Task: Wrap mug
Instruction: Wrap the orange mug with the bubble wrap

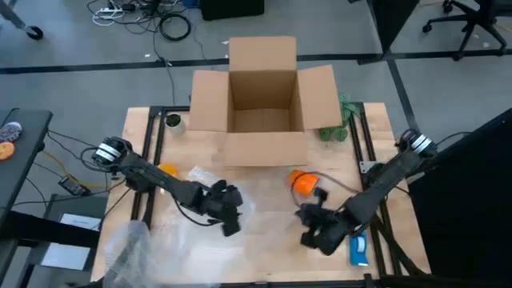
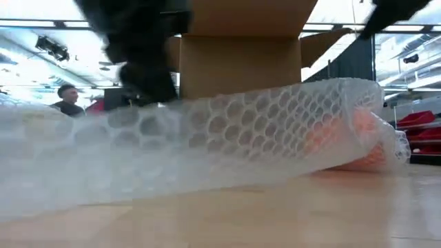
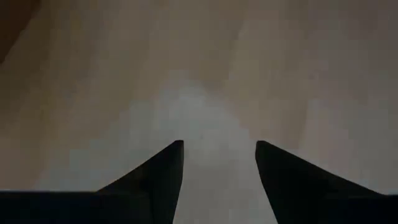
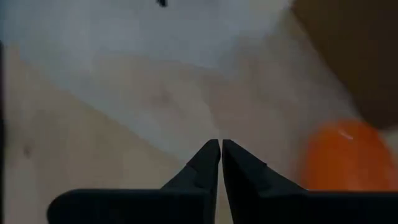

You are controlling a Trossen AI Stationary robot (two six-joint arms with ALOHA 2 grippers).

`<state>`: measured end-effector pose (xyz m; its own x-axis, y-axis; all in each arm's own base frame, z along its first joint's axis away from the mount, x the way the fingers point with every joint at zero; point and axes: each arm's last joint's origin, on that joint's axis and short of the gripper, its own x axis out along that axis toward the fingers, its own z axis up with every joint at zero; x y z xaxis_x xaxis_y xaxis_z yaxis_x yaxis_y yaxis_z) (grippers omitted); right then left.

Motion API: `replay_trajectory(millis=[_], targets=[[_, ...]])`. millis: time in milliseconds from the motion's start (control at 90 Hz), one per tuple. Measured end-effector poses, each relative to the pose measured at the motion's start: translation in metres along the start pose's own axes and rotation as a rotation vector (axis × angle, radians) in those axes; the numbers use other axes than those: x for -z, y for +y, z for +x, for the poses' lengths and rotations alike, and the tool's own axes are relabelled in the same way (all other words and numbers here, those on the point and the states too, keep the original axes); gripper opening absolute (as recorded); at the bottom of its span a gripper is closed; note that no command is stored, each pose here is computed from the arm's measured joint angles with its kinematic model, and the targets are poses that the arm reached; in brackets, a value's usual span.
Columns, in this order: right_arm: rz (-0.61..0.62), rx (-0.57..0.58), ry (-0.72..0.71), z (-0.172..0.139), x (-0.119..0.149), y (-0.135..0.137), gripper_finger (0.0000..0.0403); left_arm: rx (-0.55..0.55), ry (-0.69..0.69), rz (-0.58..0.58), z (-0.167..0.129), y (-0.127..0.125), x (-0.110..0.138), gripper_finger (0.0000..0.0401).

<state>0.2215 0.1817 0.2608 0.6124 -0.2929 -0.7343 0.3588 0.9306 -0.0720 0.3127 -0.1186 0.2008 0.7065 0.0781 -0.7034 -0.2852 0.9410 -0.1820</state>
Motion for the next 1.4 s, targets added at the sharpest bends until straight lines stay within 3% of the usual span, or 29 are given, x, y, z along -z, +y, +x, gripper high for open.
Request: replay_trajectory(millis=[211,333,478,678,889,1167,1400], targets=[[-0.056,0.206,0.197,-0.025,0.021,-0.037,0.0,0.034,-0.259,0.004,0.035,0.002,-0.029,0.018],[-0.041,0.297,0.291,-0.021,0.037,-0.051,0.0001,0.049,-0.3,0.059,0.056,0.004,-0.047,0.017],[0.065,0.211,0.309,0.0,0.072,-0.068,0.0,0.024,-0.341,0.083,0.069,0.01,-0.075,0.0166],[0.211,0.034,0.179,0.028,0.112,-0.093,0.0,-0.039,-0.388,0.085,0.08,0.032,-0.11,0.0166],[0.255,0.017,0.097,0.056,0.141,-0.109,0.0,-0.049,-0.379,0.095,0.106,0.056,-0.131,0.0166],[0.202,0.038,-0.039,0.068,0.135,-0.111,0.0,-0.065,-0.332,0.176,0.15,0.06,-0.127,0.0166],[0.144,-0.007,-0.129,0.076,0.117,-0.106,0.0,-0.077,-0.329,0.218,0.154,0.061,-0.126,0.0166]])
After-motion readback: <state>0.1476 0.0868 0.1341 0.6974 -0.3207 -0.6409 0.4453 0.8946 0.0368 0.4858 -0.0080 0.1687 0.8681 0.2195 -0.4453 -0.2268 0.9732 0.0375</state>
